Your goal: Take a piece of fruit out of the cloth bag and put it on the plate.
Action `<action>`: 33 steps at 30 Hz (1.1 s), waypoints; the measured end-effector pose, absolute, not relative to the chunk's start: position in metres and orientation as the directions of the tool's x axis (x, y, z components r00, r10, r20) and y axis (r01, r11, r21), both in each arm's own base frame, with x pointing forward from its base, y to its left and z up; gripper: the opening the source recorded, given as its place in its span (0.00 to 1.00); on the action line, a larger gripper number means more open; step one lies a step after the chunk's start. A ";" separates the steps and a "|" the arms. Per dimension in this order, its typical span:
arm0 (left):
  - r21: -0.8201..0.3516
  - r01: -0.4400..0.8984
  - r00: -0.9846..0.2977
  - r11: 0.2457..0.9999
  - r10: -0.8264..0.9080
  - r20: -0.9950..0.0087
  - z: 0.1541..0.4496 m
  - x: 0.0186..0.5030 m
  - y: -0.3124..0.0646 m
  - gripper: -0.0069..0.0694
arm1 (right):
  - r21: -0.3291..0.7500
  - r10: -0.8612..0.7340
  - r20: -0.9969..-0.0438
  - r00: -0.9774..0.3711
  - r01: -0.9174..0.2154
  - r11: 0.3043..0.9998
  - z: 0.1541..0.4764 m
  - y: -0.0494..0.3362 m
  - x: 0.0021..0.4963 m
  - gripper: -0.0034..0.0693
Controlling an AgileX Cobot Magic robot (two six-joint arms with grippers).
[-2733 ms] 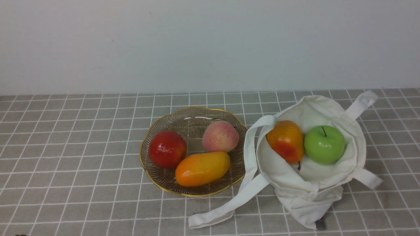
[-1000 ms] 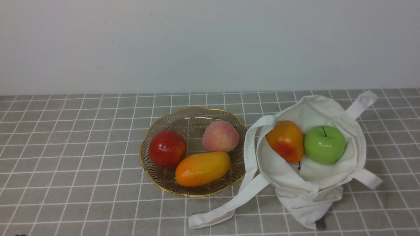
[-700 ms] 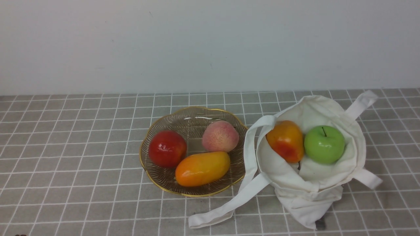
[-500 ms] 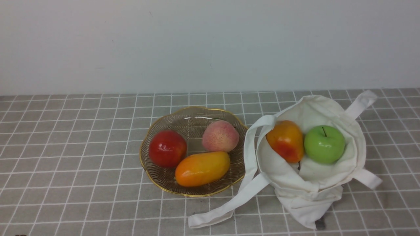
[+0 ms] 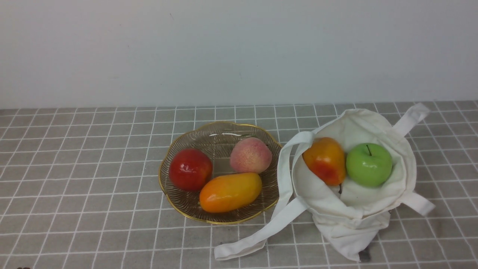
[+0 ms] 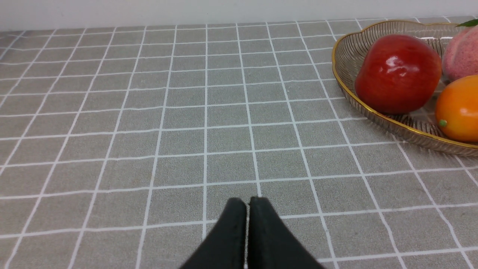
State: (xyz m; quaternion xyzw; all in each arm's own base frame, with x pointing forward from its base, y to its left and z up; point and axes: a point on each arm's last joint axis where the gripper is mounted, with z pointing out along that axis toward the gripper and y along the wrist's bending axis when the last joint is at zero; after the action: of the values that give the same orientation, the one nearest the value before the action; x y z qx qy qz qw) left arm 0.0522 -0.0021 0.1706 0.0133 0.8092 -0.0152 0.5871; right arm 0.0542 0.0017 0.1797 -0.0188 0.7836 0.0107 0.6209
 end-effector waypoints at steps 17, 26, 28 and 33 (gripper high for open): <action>-0.009 0.039 -0.310 0.999 0.004 -0.951 0.171 0.052 -0.002 0.08 | 0.016 0.007 -0.973 -0.229 -0.037 0.999 0.180 0.002 0.054 0.03; -0.009 0.039 -0.310 0.999 0.004 -0.951 0.171 0.052 -0.002 0.08 | 0.017 0.008 -0.973 -0.229 -0.037 0.999 0.180 0.002 0.054 0.03; -0.009 0.039 -0.310 0.999 0.004 -0.951 0.171 0.052 -0.002 0.08 | 0.017 0.008 -0.973 -0.229 -0.037 0.999 0.180 0.002 0.054 0.03; -0.009 0.039 -0.310 0.999 0.004 -0.951 0.171 0.052 -0.002 0.08 | 0.017 0.008 -0.973 -0.229 -0.037 0.999 0.180 0.002 0.054 0.03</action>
State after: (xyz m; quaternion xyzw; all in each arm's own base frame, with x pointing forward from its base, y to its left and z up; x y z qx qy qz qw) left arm 0.0522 -0.0021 0.1706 0.0133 0.8092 -0.0152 0.5871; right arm 0.0542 0.0017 0.1797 -0.0094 0.7838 0.0181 0.6207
